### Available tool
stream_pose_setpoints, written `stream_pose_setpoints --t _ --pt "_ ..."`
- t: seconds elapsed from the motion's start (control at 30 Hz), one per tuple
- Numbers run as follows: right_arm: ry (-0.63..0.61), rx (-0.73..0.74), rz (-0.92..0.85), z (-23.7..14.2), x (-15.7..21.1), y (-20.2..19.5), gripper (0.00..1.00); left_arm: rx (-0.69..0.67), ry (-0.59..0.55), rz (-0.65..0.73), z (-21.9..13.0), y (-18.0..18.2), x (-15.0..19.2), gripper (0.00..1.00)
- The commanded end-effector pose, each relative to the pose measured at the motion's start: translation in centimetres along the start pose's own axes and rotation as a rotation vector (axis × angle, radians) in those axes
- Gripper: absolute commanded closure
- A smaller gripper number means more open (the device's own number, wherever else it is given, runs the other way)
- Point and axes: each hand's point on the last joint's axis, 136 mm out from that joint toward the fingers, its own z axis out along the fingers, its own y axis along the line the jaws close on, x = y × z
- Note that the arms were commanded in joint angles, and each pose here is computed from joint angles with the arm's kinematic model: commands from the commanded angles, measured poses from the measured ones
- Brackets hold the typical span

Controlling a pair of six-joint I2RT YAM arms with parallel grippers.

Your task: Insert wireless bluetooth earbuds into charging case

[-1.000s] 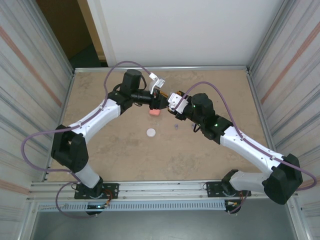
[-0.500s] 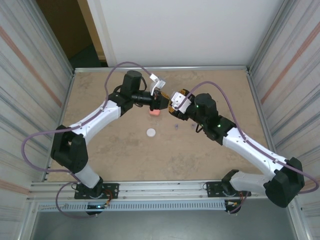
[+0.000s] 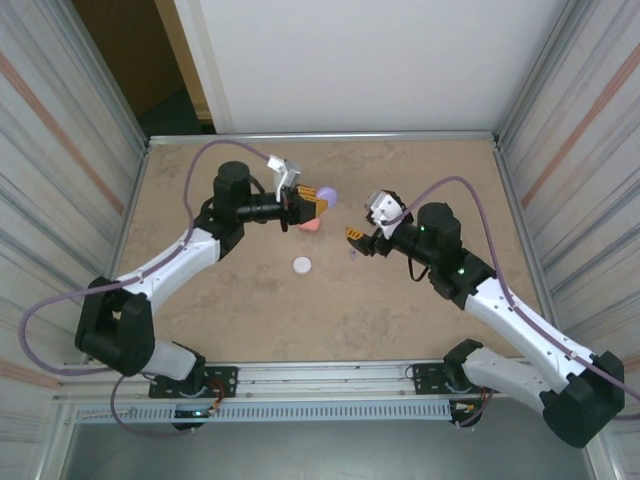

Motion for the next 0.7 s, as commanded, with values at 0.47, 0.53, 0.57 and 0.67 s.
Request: stream_pose_setpoints --t 0.47,0.53,0.57,0.67 --pt "-0.285 -0.262 0.453 -2.1 -6.5 2.5 0.22 0.022 -0.347 0.383 -4.2 -5.5 -3.9 1.00" --pt "-0.283 -0.279 0.463 -1.7 -6.8 2.6 0.22 0.033 -0.351 0.394 -4.2 -5.9 -3.8 1.00" --pt "-0.283 -0.290 0.465 -1.6 -7.1 2.6 0.23 0.037 -0.353 0.401 -4.2 -6.0 -3.8 1.00" --pt "-0.294 -0.310 0.466 -1.5 -8.2 2.6 0.26 0.058 -0.349 0.419 -4.1 -6.6 -3.7 1.00"
